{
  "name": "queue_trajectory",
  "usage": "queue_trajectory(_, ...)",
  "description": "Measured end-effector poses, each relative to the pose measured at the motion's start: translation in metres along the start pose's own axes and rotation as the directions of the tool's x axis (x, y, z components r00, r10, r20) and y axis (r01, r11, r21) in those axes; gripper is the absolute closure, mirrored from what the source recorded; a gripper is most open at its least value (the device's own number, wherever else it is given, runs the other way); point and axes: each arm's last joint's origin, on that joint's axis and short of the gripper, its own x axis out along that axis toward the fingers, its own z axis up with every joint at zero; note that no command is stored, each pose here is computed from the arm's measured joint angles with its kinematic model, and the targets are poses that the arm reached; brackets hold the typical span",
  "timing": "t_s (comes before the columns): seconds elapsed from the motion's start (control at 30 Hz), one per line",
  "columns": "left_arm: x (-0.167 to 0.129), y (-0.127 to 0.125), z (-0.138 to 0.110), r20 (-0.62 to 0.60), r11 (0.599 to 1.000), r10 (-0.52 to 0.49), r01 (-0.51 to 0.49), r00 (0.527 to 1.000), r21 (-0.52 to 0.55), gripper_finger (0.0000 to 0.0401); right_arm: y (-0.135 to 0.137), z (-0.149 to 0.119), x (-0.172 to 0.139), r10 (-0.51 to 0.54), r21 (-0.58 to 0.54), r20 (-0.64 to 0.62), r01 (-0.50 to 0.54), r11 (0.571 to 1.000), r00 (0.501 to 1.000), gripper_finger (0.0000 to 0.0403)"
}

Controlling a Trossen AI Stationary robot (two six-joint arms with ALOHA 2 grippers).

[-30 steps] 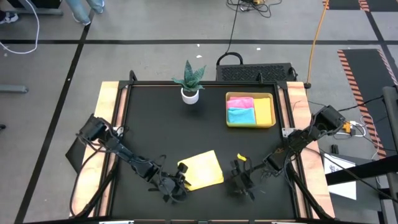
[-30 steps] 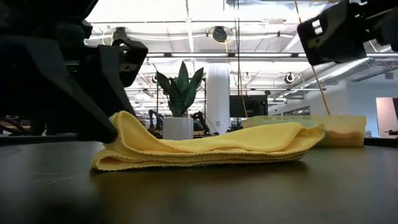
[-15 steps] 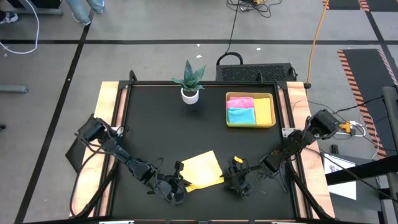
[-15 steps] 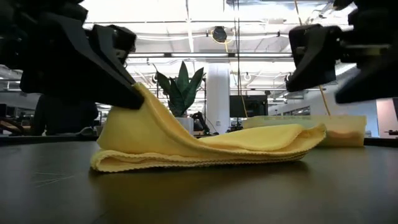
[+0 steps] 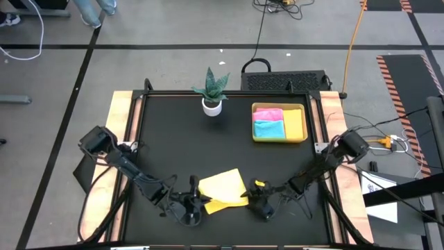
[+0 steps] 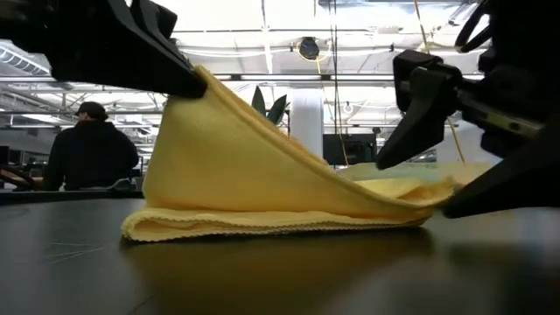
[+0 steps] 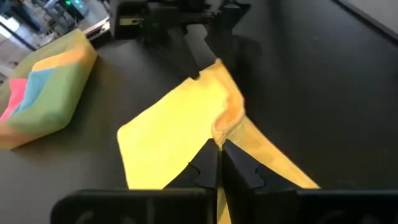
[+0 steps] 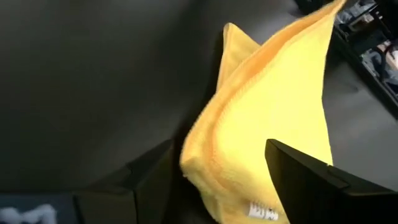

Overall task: Fold microfiber towels
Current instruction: Fold the yellow microfiber cloth

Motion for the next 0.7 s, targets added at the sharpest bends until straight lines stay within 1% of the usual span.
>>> queue_trajectory(0.13,0.0005,0.0015,-0.0011,-0.011,1.000,0.025,-0.025,1.000,0.000,0.0393,0.0003,-0.0011,0.0065,-0.008,-0.027,-0.014,0.008,1.000,1.000,0.0175)
queue_trajectory(0.2,0.0005,0.0015,-0.0014,-0.013,1.000,0.026,-0.026,1.000,-0.002,0.0397,-0.0006,-0.0008,0.0083,-0.043,-0.023,-0.023,0.042,0.999,0.999,0.0188)
queue_trajectory(0.3,0.0003,0.0017,-0.0013,-0.012,0.999,0.039,-0.039,0.999,-0.005,0.0389,-0.0030,-0.0004,0.0086,-0.098,-0.017,-0.042,0.098,0.995,0.994,0.0216)
queue_trajectory(0.4,0.0001,0.0015,-0.0013,-0.011,0.999,0.045,-0.045,0.999,-0.004,0.0386,-0.0045,-0.0005,0.0078,-0.138,-0.013,-0.059,0.137,0.990,0.989,0.0261)
queue_trajectory(0.5,-0.0003,0.0010,-0.0013,-0.011,0.999,0.043,-0.043,0.999,-0.003,0.0396,-0.0053,-0.0024,0.0078,-0.167,-0.002,-0.085,0.167,0.986,0.982,0.0316)
queue_trajectory(0.63,-0.0003,0.0010,-0.0011,-0.009,0.999,0.043,-0.043,0.999,-0.004,0.0389,-0.0059,-0.0028,0.0078,-0.177,-0.005,-0.092,0.178,0.984,0.980,0.0387)
queue_trajectory(0.7,-0.0003,0.0011,-0.0011,-0.009,0.999,0.048,-0.048,0.999,-0.004,0.0385,-0.0064,-0.0022,0.0072,-0.186,-0.020,-0.093,0.185,0.983,0.978,0.0396)
